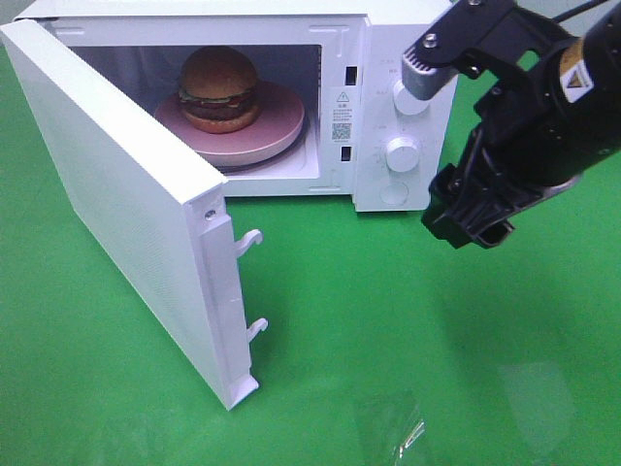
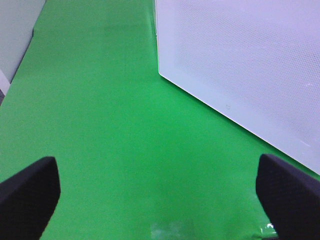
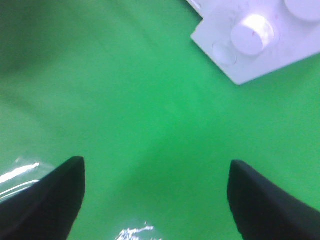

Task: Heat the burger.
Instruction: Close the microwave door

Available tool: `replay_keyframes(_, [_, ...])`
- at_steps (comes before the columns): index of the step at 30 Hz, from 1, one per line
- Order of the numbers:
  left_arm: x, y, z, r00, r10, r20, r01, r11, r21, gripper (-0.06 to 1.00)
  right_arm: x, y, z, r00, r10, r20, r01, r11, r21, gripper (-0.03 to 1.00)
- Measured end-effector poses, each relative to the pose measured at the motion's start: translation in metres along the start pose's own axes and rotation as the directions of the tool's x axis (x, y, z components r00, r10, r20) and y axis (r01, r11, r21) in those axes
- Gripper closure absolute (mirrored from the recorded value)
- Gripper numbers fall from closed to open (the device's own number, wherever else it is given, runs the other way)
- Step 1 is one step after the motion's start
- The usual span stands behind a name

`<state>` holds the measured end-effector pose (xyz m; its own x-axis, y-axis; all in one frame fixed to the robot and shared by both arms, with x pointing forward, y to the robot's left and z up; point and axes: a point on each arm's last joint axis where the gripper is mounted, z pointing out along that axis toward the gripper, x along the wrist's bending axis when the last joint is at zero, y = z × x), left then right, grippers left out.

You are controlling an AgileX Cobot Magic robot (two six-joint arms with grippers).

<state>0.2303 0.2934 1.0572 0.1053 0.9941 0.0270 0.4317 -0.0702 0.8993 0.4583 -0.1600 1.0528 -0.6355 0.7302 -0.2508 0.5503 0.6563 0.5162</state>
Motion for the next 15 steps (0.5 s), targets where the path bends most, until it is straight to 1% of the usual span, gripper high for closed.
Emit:
replay_keyframes(1, [0.0,0.0,0.0,1.0,0.0,0.0,0.0,1.0,0.0,-0.04,-0.001,-0.006,-0.009,0.999,0.037,0.005,-0.037,0.999,0.038,0.21])
replay_keyframes(2, [0.0,0.0,0.0,1.0,0.0,0.0,0.0,1.0,0.0,-0.04,-0.001,-0.006,-0.009,0.999,0.037,0.005,-0.037,0.999,0.038,0.21])
replay_keyframes(3, [0.0,0.0,0.0,1.0,0.0,0.0,0.0,1.0,0.0,-0.04,-0.002,-0.013,-0.016,0.998,0.064,0.01,-0.065,0.994,0.088,0.21])
replay_keyframes(4, [0.0,0.0,0.0,1.0,0.0,0.0,0.0,1.0,0.0,-0.04,-0.002,-0.013,-0.016,0.998,0.064,0.01,-0.065,0.994,0.088,0.21])
replay_keyframes(5, [0.0,0.0,0.0,1.0,0.0,0.0,0.0,1.0,0.0,-0.04,-0.002,-0.019,-0.022,0.997,0.076,0.015,-0.077,0.988,0.134,0.21])
replay_keyframes(6, [0.0,0.0,0.0,1.0,0.0,0.0,0.0,1.0,0.0,-0.04,-0.002,-0.019,-0.022,0.997,0.076,0.015,-0.077,0.988,0.134,0.21])
replay_keyframes(7, [0.0,0.0,0.0,1.0,0.0,0.0,0.0,1.0,0.0,-0.04,-0.003,-0.025,-0.029,0.996,0.087,0.015,-0.088,0.981,0.173,0.21])
replay_keyframes(8, [0.0,0.0,0.0,1.0,0.0,0.0,0.0,1.0,0.0,-0.04,-0.003,-0.025,-0.029,0.996,0.087,0.015,-0.088,0.981,0.173,0.21])
replay_keyframes(9, [0.0,0.0,0.0,1.0,0.0,0.0,0.0,1.0,0.0,-0.04,-0.003,-0.031,-0.038,0.995,0.098,0.014,-0.099,0.975,0.2,0.21])
replay_keyframes(12, [0.0,0.0,0.0,1.0,0.0,0.0,0.0,1.0,0.0,-0.04,-0.002,-0.033,-0.042,0.994,0.106,0.01,-0.106,0.973,0.204,0.21])
replay_keyframes(15, [0.0,0.0,0.0,1.0,0.0,0.0,0.0,1.0,0.0,-0.04,-0.002,-0.04,-0.06,0.991,0.133,-0.003,-0.13,0.973,0.189,0.21])
